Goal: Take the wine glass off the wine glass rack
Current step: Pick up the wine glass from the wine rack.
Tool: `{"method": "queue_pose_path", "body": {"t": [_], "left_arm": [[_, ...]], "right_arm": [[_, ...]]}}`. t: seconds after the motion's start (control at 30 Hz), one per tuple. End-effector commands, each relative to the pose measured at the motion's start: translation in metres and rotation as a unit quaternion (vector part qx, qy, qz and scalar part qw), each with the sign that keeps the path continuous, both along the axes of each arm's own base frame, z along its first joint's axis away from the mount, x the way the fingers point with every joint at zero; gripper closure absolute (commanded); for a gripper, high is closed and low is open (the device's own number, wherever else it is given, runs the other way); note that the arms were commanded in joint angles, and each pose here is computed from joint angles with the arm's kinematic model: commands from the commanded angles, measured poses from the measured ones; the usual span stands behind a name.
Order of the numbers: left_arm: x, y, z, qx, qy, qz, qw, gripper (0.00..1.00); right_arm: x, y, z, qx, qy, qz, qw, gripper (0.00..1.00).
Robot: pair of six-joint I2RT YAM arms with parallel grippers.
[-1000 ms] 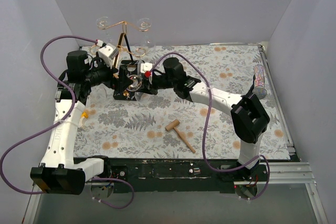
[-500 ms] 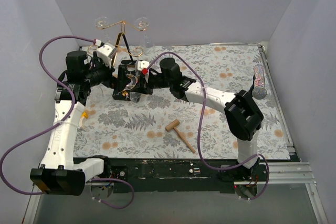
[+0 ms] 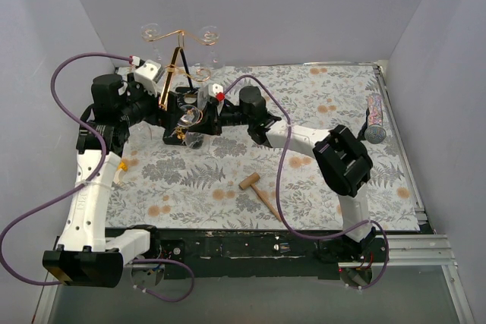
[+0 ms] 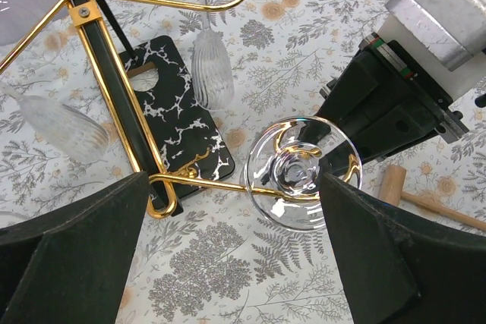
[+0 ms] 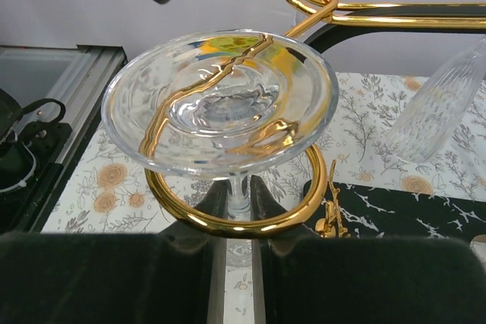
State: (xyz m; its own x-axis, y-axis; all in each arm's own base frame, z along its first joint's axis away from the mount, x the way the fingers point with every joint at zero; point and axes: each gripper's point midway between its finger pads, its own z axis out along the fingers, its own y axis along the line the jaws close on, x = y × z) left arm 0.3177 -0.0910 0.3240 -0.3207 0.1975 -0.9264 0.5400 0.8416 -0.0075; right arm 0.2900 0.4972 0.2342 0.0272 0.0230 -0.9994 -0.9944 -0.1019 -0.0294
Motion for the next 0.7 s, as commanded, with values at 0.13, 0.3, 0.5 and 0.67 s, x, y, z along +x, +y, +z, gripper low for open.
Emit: {"method": "queue_pose_path", "body": {"t": [0.13,0.3,0.5,0.67], "left_arm": [[-0.001,0.009,0.017,0.016,-0.021,0.023,0.999,0.05],[0.001,0.011,0.014,0.019,-0.012,0.027,0.999,0.05],[0.002,0.013,0.009,0.024,-0.001,0.032,0.999,0.05],[0.004,0.014,0.007,0.028,0.000,0.033,0.999,0.05]], "right_arm": [[0.028,-0.001,0.029,0.096,0.006,-0.050,0.994,0.99],[0.039,-0.002,0.031,0.124,0.014,-0.077,0.989,0.99],[0.058,-0.007,0.036,0.156,0.027,-0.135,0.978,0.99],[0.063,-0.015,0.040,0.165,0.021,-0.155,0.974,0.99]]}}
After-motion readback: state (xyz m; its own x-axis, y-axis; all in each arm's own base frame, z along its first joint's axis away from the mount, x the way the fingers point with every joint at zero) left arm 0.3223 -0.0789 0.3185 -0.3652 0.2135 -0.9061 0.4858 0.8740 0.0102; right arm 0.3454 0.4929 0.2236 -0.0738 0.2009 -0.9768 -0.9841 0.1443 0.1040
